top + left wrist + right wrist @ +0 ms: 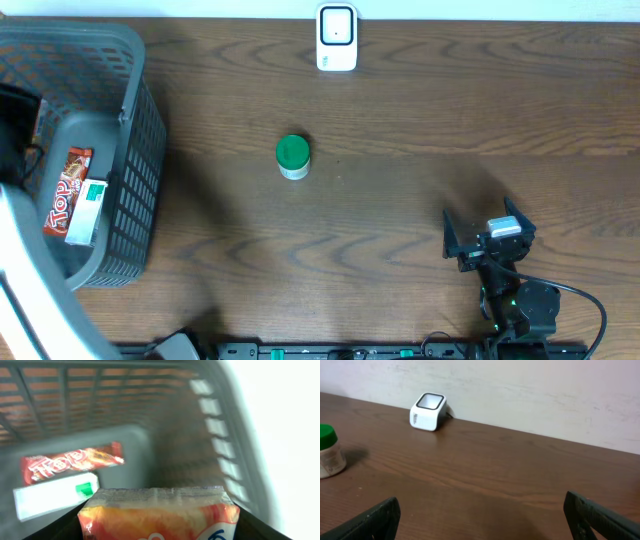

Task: Scan the item barcode
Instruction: 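Present the orange box to the scanner and drop it beside the bottle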

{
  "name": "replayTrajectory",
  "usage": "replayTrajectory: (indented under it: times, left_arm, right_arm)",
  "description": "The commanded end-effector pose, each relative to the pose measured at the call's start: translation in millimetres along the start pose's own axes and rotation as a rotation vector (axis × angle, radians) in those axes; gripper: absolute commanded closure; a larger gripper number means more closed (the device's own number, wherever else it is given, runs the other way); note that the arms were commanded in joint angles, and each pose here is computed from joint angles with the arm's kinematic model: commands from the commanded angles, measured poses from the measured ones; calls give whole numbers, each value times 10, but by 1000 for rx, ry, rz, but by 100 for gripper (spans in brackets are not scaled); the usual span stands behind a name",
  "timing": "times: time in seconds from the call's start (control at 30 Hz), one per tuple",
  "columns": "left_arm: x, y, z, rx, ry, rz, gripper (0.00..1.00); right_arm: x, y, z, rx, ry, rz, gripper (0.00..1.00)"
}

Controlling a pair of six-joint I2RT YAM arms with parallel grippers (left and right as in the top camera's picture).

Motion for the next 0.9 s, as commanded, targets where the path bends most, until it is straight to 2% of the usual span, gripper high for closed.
replayTrajectory:
  times: [0.0,0.17,0.37,0.5,0.57,0.63,0.87]
  left_arm:
    - [611,-183,305,-29,141,224,28]
    - [1188,-409,913,-144,345,438,28]
    - [1358,-668,1812,-373,572,517,28]
    - [1225,-746,2573,-564,619,436,28]
    - [978,-700,3248,-732,598,319,28]
    - [778,-612,3631,-821,596,236,28]
    - [26,-145,4566,-1004,653,-32,28]
  right_arm:
    - [-2,7,12,-11,6,0,1]
    - [-2,7,12,-11,6,0,1]
    - [-2,7,12,-11,6,0,1]
    - [-2,7,11,-11,6,0,1]
    - [-2,7,12,-11,6,0,1]
    - [-2,7,12,-11,6,0,1]
    - [-2,7,12,-11,6,0,1]
Point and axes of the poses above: each gripper's point midway between its finger pads, its own x axis back along the fingers, its own y axis along the line the jaws close on, z = x × y, the point moved 7 cm from there along x, back along the fingers, and after that the axes turned 10 degrees about x, right-handed, at the moved point
